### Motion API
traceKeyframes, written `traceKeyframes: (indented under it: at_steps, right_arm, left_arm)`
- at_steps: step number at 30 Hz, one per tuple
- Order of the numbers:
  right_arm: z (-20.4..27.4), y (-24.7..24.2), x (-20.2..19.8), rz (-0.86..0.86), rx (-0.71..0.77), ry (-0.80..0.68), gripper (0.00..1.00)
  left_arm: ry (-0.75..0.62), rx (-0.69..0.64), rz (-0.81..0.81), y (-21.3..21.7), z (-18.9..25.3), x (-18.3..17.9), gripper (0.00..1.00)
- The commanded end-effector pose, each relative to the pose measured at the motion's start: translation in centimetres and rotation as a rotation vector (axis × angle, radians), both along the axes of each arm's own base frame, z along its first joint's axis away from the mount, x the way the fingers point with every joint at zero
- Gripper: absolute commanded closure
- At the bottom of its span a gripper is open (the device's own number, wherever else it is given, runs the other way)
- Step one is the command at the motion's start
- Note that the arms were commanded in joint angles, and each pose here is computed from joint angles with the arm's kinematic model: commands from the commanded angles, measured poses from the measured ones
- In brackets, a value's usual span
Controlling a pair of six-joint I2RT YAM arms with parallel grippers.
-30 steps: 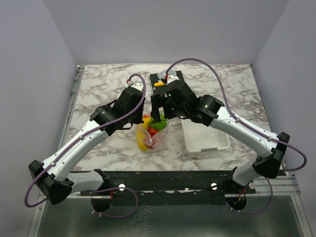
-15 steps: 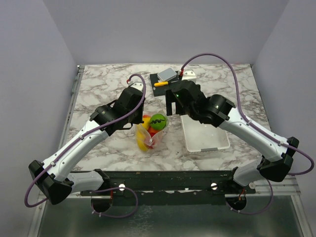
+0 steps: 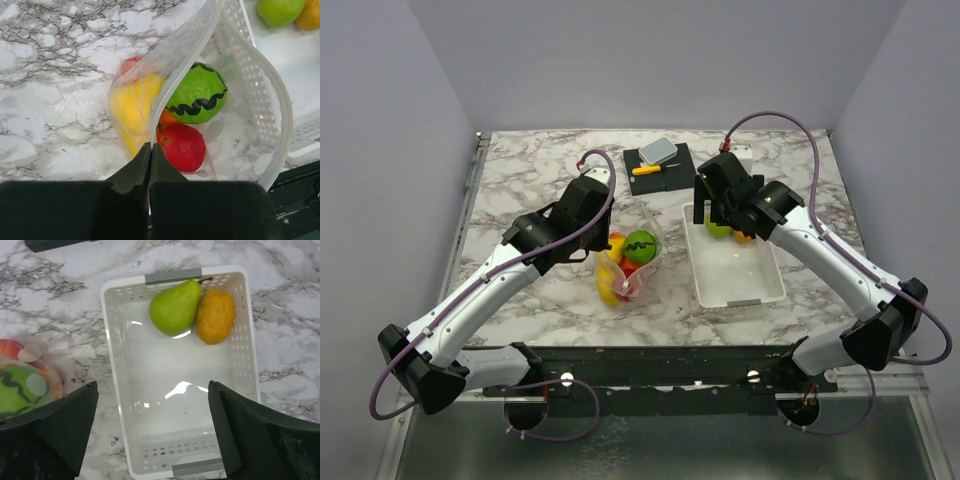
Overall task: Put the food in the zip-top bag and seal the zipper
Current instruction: Pick up the fake fruit from the bin.
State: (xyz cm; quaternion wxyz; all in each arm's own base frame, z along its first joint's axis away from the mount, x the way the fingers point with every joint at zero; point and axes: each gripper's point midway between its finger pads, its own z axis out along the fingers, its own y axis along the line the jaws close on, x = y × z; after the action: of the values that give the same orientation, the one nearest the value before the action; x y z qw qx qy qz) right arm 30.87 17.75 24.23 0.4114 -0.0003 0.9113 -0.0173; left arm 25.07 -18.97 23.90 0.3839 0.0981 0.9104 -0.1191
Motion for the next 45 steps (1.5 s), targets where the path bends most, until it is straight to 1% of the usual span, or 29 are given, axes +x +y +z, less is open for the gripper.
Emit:
traceKeyframes:
  at_steps: [1, 6, 12, 21, 34, 45]
  right_arm:
    - [-1.6, -0.9, 1.0, -0.006, 0.018, 0.031, 0.01]
    - [-4.0, -2.0, 2.3, -0.026, 0.049, 0.071, 0.00]
    - [-7.0, -3.2, 3.6, -0.062, 0.050, 0.139, 0.00]
    - [-10.7, -3.7, 5.5, -0.084, 0.058, 0.200, 0.00]
    - [-13.9, -3.8, 8.6, -0.119, 0.063, 0.237, 0.00]
    - [-16.4, -4.1, 10.0, -0.134, 0.056, 0.251, 0.00]
  left_arm:
    - [0.000, -0.011, -0.002, -0.1, 0.0, 0.0, 1.00]
    - [0.000, -0.009, -0.006, -0.1, 0.0, 0.0, 1.00]
    - [0.000, -0.005, -0.009, -0.2, 0.0, 0.1, 1.00]
    - [0.002, 0.000, -0.014, -0.2, -0.1, 0.1, 1.00]
    - [0.005, 0.009, -0.012, -0.1, -0.4, 0.1, 1.00]
    - [0.005, 0.024, -0.014, -0.1, -0.6, 0.4, 1.00]
